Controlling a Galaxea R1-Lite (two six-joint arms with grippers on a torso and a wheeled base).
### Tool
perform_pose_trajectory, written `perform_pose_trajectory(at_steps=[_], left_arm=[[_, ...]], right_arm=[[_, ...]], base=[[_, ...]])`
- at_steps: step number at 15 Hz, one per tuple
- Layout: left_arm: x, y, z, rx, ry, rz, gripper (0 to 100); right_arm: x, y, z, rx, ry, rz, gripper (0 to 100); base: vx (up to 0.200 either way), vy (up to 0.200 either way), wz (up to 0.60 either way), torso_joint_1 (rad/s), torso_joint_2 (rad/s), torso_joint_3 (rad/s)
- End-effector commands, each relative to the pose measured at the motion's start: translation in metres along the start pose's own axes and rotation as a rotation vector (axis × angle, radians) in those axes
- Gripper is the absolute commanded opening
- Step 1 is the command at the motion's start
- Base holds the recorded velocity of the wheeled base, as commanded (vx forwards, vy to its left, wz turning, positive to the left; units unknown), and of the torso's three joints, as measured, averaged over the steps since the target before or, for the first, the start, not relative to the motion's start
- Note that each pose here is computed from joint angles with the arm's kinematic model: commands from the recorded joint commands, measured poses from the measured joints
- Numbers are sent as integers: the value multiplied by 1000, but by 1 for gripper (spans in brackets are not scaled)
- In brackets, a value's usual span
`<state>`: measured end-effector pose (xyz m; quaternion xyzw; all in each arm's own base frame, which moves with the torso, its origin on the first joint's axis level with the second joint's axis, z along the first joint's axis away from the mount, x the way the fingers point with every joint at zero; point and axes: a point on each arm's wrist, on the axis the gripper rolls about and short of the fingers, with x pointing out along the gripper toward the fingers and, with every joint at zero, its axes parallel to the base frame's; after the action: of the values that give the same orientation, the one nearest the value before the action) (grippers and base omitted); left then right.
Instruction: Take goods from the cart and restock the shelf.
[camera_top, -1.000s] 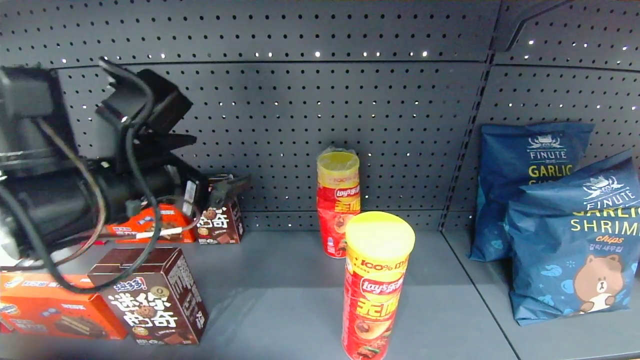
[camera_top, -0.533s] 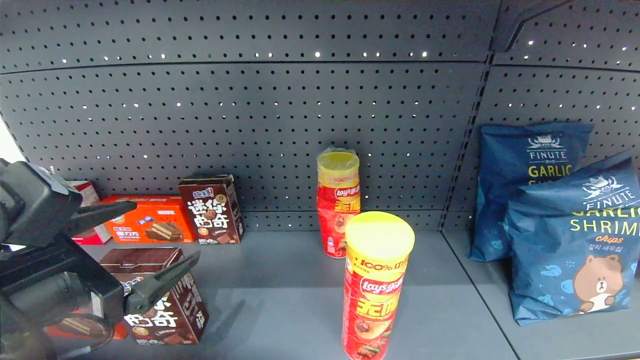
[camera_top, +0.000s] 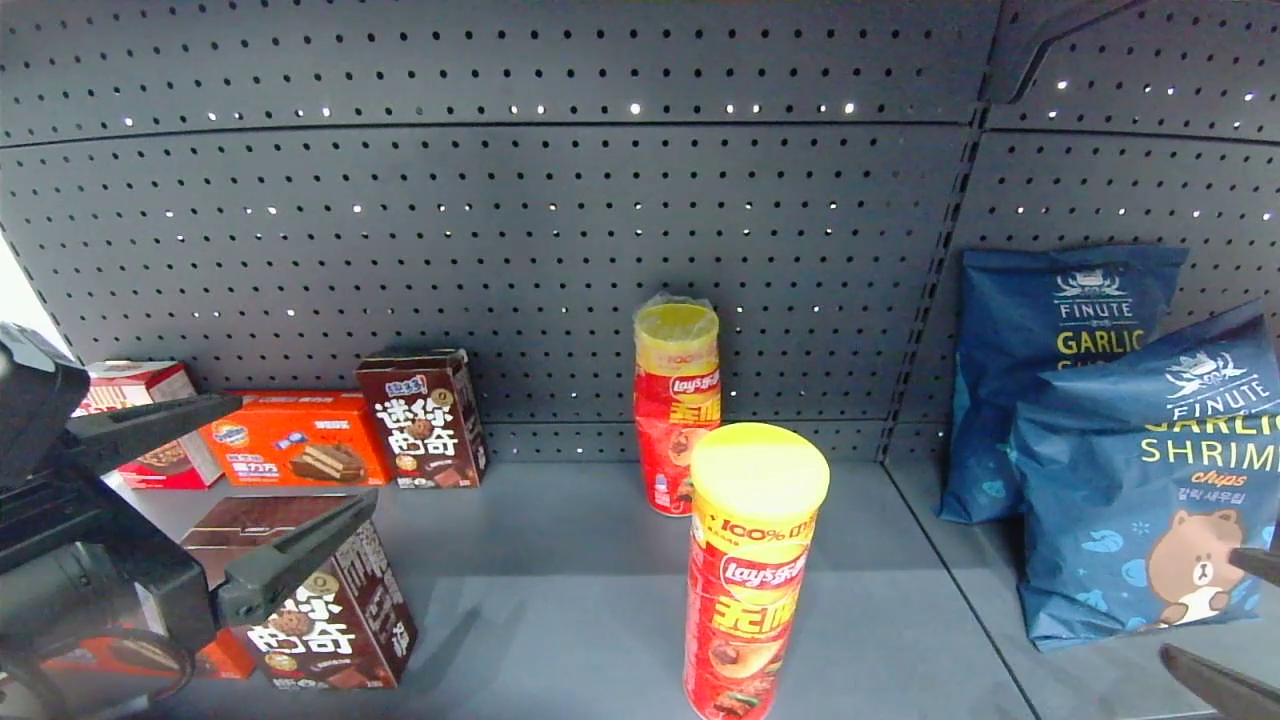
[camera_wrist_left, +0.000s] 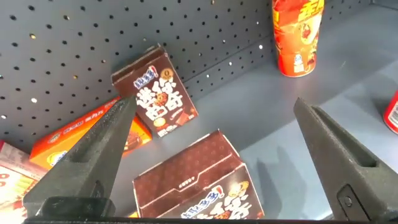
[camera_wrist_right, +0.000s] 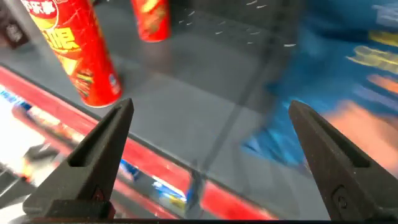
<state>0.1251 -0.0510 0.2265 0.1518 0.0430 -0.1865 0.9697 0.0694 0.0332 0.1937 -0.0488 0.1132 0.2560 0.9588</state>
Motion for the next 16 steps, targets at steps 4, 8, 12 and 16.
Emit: perform_pose_trajectory(at_steps=[4, 8, 12, 16], left_arm=[[2, 4, 9, -1, -23, 13, 100], [2, 8, 8, -6, -15, 47, 100], [2, 11, 8, -8, -12, 60, 100], [2, 11, 7, -16, -10, 59, 100]], right_arm=[[90, 25, -8, -41, 262, 134, 100], [125, 30, -2, -47, 284, 141, 100], [144, 42, 3, -65, 300, 177, 100], [156, 50, 2, -74, 320, 170, 100]], base=[[0, 0, 0, 0, 0, 0], [0, 0, 0, 0, 0, 0], [0, 0, 0, 0, 0, 0], [0, 0, 0, 0, 0, 0]])
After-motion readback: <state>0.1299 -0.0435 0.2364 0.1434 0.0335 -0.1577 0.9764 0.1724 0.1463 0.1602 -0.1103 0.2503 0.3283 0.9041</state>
